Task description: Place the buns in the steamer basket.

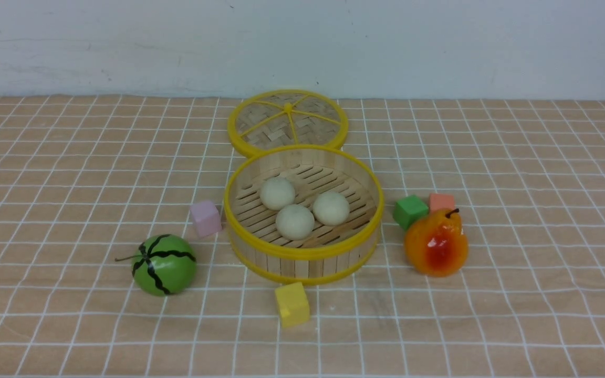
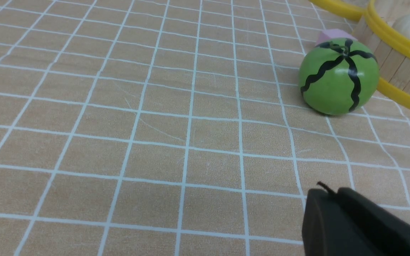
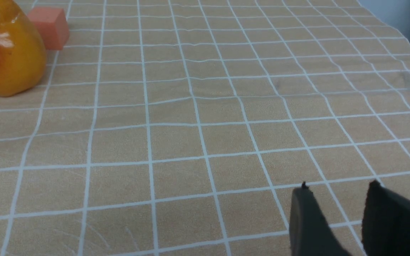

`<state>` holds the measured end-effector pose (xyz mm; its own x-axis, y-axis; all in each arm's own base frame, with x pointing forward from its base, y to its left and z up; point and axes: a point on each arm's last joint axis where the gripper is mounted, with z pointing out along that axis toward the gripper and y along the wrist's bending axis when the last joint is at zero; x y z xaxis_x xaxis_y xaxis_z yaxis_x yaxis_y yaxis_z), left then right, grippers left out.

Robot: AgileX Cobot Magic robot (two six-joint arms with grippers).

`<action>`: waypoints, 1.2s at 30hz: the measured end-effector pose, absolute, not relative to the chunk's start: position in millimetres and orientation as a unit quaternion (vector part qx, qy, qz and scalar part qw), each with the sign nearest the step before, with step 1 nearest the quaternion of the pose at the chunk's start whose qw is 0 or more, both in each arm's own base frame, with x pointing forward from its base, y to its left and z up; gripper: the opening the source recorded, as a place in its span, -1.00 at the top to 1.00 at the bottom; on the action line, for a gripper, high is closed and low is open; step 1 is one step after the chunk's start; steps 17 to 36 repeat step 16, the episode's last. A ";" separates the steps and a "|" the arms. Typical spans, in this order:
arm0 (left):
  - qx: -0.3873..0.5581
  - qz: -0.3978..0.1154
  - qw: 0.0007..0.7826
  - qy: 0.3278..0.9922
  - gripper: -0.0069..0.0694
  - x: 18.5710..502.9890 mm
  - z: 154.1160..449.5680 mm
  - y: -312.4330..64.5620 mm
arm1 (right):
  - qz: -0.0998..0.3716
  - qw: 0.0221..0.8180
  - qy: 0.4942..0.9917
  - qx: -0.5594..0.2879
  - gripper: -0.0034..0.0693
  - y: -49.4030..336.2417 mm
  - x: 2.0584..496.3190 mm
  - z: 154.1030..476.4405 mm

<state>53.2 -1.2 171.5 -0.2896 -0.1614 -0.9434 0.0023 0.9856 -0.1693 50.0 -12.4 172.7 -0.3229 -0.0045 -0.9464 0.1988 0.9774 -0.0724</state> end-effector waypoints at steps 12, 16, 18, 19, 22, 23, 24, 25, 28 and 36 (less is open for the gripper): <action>-0.050 -0.069 0.594 0.800 0.72 53.2 171.5 -1.2 | -0.088 0.579 0.809 0.060 0.24 -12.4 50.0 172.7; -0.050 -0.069 0.594 0.800 0.69 53.2 171.5 -1.2 | -0.088 0.579 0.809 0.060 0.24 -12.4 50.0 172.7; -0.050 -0.069 0.594 0.800 0.69 53.2 171.5 -1.2 | -0.088 0.579 0.809 0.060 0.24 -12.4 50.0 172.7; -0.050 -0.069 0.594 0.800 0.69 53.2 171.5 -1.2 | -0.088 0.579 0.809 0.060 0.24 -12.4 50.0 172.7; -0.050 -0.069 0.594 0.800 0.69 53.2 171.5 -1.2 | -0.088 0.579 0.809 0.060 0.24 -12.4 50.0 172.7; -0.050 -0.069 0.594 0.800 0.69 53.2 171.5 -1.2 | -0.088 0.579 0.809 0.060 0.24 -12.4 50.0 172.7; -0.050 -0.069 0.594 0.800 0.69 53.2 171.5 -1.2 | -0.088 0.579 0.809 0.060 0.24 -12.4 50.0 172.7; -0.050 -0.069 0.594 0.800 0.69 53.2 171.5 -1.2 | -0.088 0.579 0.809 0.060 0.24 -12.4 50.0 172.7; -0.050 -0.069 0.594 0.800 0.69 53.2 171.5 -1.2 | -0.088 0.579 0.809 0.060 0.24 -12.4 50.0 172.7; -0.050 -0.069 0.594 0.800 0.69 53.2 171.5 -1.2 | -0.088 0.579 0.809 0.060 0.24 -12.4 50.0 172.7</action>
